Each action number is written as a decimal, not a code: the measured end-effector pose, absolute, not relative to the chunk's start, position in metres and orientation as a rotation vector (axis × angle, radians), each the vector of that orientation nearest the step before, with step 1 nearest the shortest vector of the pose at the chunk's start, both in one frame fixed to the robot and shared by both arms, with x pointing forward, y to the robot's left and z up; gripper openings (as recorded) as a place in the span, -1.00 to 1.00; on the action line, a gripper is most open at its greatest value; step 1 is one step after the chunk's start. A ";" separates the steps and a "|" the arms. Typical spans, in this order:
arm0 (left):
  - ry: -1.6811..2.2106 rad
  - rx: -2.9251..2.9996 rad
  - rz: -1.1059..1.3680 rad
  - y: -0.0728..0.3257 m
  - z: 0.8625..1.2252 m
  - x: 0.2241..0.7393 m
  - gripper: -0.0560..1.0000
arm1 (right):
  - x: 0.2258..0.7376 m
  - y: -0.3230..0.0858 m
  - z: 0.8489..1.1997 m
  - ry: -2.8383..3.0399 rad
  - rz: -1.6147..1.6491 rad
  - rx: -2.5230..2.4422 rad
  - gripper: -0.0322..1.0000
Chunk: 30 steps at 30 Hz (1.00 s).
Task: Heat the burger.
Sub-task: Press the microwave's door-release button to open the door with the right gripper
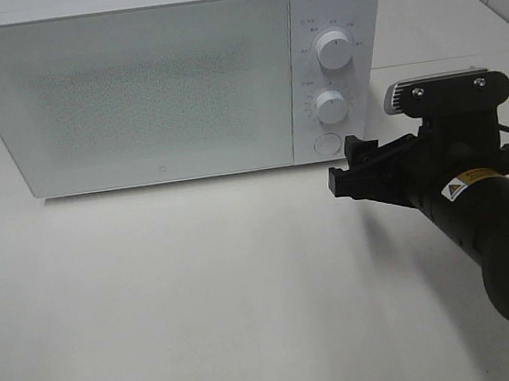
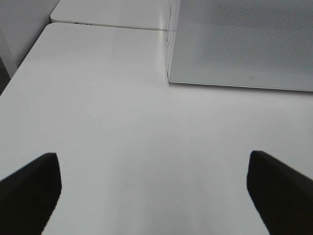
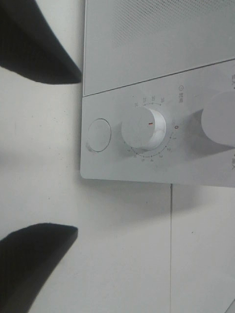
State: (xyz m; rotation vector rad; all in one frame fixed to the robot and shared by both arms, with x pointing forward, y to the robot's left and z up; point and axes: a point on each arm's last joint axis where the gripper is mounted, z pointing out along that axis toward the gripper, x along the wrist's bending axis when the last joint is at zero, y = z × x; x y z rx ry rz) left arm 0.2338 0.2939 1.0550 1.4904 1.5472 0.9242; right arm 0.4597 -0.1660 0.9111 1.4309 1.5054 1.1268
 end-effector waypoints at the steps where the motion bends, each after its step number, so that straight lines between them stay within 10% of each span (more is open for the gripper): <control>1: 1.547 1.490 0.924 0.294 1.055 0.234 0.95 | 0.460 -0.166 0.911 1.505 1.127 1.431 0.49; 14: 1.547 1.490 0.924 0.294 1.055 0.234 0.95 | 0.459 -0.166 0.909 1.213 1.374 1.861 0.29; 30: 1.547 1.490 0.924 0.294 1.055 0.234 0.95 | 0.459 -0.166 0.909 0.542 1.708 2.412 -0.85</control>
